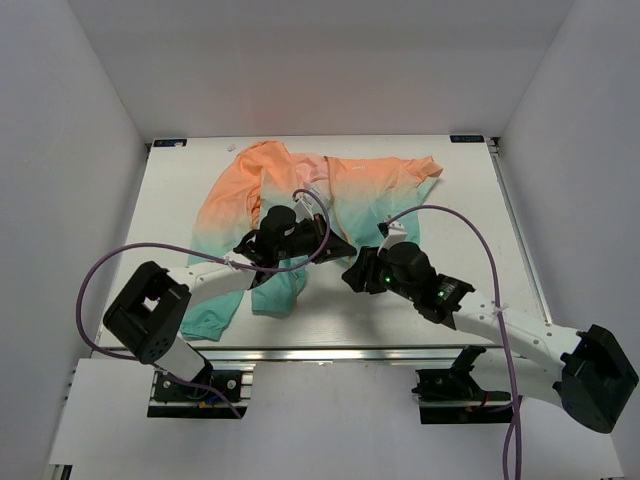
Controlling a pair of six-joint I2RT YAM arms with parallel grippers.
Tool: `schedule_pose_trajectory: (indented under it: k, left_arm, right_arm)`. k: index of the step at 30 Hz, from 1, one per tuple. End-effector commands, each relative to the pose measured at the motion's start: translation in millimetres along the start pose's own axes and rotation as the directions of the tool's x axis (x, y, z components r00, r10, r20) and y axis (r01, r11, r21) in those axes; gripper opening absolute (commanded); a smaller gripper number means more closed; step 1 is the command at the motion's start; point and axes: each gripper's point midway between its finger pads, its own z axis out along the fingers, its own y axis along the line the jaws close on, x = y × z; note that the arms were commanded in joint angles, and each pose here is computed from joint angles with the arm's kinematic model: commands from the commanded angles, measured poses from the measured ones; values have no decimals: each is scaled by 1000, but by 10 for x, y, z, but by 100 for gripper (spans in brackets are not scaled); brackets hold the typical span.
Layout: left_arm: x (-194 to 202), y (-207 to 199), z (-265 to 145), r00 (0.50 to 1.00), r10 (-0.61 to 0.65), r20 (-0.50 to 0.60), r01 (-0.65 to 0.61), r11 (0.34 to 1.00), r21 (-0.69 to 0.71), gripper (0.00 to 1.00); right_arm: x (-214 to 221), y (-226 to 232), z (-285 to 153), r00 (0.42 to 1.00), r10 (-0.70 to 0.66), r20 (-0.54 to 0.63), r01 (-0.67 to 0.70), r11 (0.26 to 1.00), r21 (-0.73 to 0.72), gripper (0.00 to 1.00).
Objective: Zip up the jacket
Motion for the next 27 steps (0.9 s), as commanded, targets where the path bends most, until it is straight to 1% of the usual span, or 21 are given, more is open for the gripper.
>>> schedule_pose_trajectory:
  k: [1,5,9,10,16,20,22,26,27]
  left_arm:
    - [-67,-181,-65,999,32,39,-33,999,37,0]
    - [-64,-171,-66,999,30,44,-31,999,31,0]
    - [-78,-166,-66,998,29,54,-30,999,23,0]
    - [-80,-163,-68,998,29,57,-30,999,22,0]
    - [-75,-109,-60,998,25,60,-25,1000,6,0]
    - [-75,-108,-57,998,32,59,-32,999,7,0]
    - [-76,-114,-50,998,33,56,-34,999,9,0]
    - [-68,-133,-48,998,35,56,-36,999,17,0]
    - [-65,-126,-48,998,36,55,-37,999,15,0]
  right_arm:
    - [-173,138,-41,998,-12,64,16,998,-63,55]
    - [-188,195,-54,998,-13,64,18,996,-90,54]
    - [-189,223,-50,998,-3,58,9,994,-105,45]
    - [-184,236,-55,998,-2,56,8,994,-111,45]
    - [-206,269,-104,998,4,58,3,992,-128,55]
    - [-212,253,-148,998,11,61,-4,993,-120,57]
    - [-208,257,-166,998,16,65,-8,992,-128,53]
    - [-210,255,-166,998,21,59,-13,992,-122,40]
    - [-216,253,-166,998,23,61,-15,992,-122,38]
